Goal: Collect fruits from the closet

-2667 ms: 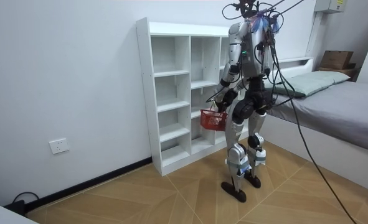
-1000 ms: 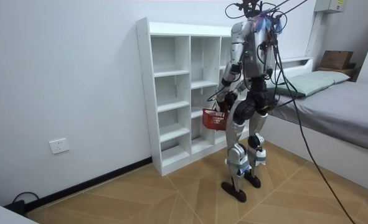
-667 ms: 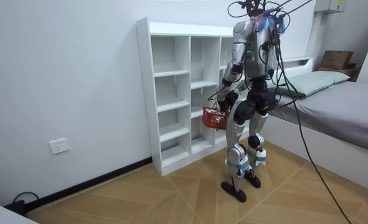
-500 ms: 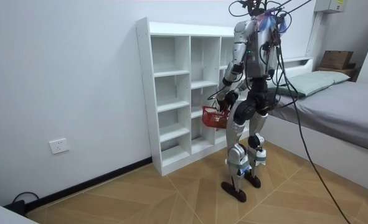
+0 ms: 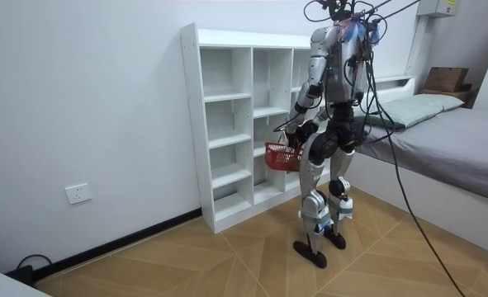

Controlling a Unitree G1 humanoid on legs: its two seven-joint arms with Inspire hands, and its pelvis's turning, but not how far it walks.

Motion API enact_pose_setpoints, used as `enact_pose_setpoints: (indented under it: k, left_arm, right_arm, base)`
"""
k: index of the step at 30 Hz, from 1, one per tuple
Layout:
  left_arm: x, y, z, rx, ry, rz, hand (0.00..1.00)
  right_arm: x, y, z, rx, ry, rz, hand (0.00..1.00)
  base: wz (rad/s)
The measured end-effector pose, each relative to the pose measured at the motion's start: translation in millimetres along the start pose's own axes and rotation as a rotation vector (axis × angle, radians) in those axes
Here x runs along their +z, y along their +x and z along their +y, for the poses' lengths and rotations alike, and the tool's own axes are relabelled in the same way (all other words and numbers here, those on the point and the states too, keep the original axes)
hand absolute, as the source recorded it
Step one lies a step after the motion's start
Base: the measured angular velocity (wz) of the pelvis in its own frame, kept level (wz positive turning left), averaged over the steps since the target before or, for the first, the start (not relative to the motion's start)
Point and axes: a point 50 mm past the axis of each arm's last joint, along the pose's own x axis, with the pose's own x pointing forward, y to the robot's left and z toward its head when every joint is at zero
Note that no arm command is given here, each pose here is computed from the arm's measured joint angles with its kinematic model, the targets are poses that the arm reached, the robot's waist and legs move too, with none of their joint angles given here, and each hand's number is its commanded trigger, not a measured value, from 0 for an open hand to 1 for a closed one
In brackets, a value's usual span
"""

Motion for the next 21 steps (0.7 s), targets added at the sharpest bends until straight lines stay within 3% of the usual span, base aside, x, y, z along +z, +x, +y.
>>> enact_pose_setpoints:
  k: [11,21]
  left_arm:
    - [-22.5,-11.3,3.1,0.073,-0.050,0.049,1.00]
    - [-27.6,-15.0,7.3,0.136,-0.055,0.059,1.00]
  right_arm:
    - [3.3,-15.2,20.7,0.038,0.031,-0.086,0.00]
    - [14.4,-19.9,15.1,0.027,0.029,-0.149,0.00]
  base:
    - [0.00]
    - [-0.06]
